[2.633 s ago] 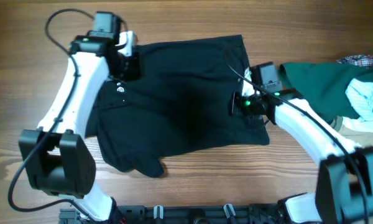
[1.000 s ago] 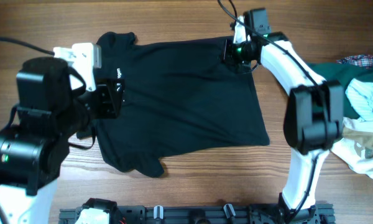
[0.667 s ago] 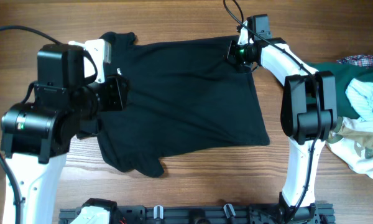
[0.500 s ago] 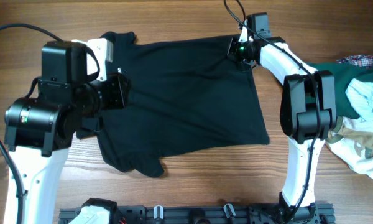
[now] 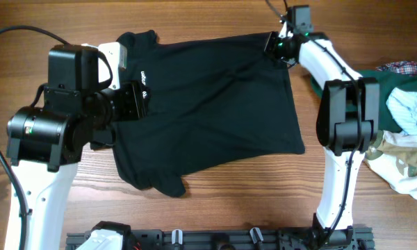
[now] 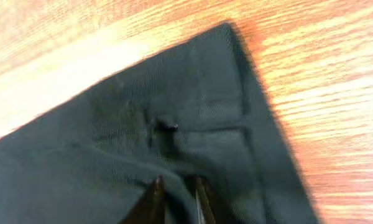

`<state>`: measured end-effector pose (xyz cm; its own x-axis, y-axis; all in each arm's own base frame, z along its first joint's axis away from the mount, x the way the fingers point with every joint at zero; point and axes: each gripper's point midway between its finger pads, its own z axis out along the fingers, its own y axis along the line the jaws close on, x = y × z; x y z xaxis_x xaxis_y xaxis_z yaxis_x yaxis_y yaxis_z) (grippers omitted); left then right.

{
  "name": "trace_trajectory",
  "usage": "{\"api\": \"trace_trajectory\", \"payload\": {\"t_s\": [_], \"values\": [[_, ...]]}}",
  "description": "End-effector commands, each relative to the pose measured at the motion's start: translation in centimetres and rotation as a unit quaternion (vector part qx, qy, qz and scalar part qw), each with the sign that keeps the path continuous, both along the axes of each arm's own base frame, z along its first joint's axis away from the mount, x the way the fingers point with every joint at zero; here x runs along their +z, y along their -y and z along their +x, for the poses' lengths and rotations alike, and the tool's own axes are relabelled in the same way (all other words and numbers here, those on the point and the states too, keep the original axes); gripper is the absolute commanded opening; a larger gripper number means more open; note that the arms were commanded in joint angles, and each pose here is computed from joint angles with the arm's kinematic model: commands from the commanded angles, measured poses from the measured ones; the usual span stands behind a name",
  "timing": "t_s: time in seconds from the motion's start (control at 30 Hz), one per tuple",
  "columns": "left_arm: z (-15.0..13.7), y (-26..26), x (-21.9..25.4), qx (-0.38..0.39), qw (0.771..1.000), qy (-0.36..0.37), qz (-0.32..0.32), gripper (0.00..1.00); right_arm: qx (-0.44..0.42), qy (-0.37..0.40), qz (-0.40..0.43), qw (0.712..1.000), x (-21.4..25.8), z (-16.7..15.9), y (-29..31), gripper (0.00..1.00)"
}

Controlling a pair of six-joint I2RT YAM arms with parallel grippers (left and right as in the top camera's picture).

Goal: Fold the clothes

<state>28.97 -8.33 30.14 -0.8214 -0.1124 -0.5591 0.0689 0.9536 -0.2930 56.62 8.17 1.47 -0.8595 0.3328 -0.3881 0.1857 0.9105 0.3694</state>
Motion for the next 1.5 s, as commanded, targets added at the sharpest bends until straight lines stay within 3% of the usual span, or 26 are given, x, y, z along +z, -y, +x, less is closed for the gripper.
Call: {"api": "trace_trajectory", "payload": {"t_s": [0.0, 0.17, 0.3, 0.43, 0.53, 0.73, 0.8, 0.97, 1.03, 1.17, 1.23, 1.33, 1.47], "values": [[0.3, -2.2, -2.3, 0.037, 0.997, -0.042, 0.059, 0.57, 0.047, 0.041, 0.002, 0.998, 6.1, 0.8, 0.6, 0.45], [-1.1, -2.3, -5.1, 0.033, 0.989, -0.124, 0.071, 0.57, 0.100, 0.084, -0.033, 0.991, 15.0, -2.3, 0.8, 0.69], [-2.1, -2.4, -4.5, 0.063, 0.989, -0.125, 0.054, 0.62, 0.122, 0.113, -0.049, 0.985, 21.3, -5.8, 0.9, 0.72], [-5.9, -4.0, -3.1, 0.156, 0.978, -0.137, 0.029, 0.69, 0.141, 0.117, -0.061, 0.981, 25.7, -10.3, 1.1, 0.74], [-8.3, -4.4, -5.0, 0.207, 0.964, -0.167, 0.007, 0.70, 0.142, 0.102, -0.059, 0.983, 26.6, -12.5, 1.2, 0.75], [-13.2, -4.0, -14.3, 0.273, 0.921, -0.278, -0.023, 0.75, 0.191, 0.031, -0.017, 0.981, 24.5, -16.2, -1.0, 0.76], [-14.5, -3.8, -16.9, 0.290, 0.905, -0.309, -0.031, 0.75, 0.200, 0.029, -0.019, 0.979, 24.3, -16.4, -1.7, 0.76], [-17.0, -3.6, -22.7, 0.345, 0.864, -0.365, -0.044, 0.86, 0.208, 0.037, -0.019, 0.977, 24.5, -16.3, -2.6, 0.76], [-16.9, -2.6, -24.4, 0.334, 0.863, -0.372, -0.070, 0.86, 0.209, 0.037, -0.019, 0.977, 24.5, -16.3, -2.6, 0.76], [-16.5, 0.5, -27.0, 0.217, 0.888, -0.388, -0.121, 0.77, 0.210, 0.045, -0.021, 0.976, 24.6, -16.0, -2.6, 0.77], [-16.4, 0.9, -27.5, 0.170, 0.897, -0.391, -0.116, 0.74, 0.210, 0.045, -0.021, 0.976, 24.6, -16.0, -2.6, 0.77], [-15.5, 0.9, -28.5, 0.155, 0.903, -0.388, -0.104, 0.73, 0.210, 0.044, -0.021, 0.976, 24.5, -16.0, -2.6, 0.77], [-14.9, 0.8, -29.6, 0.160, 0.901, -0.392, -0.095, 0.56, 0.210, 0.038, -0.021, 0.977, 24.4, -16.2, -2.5, 0.77]]}}
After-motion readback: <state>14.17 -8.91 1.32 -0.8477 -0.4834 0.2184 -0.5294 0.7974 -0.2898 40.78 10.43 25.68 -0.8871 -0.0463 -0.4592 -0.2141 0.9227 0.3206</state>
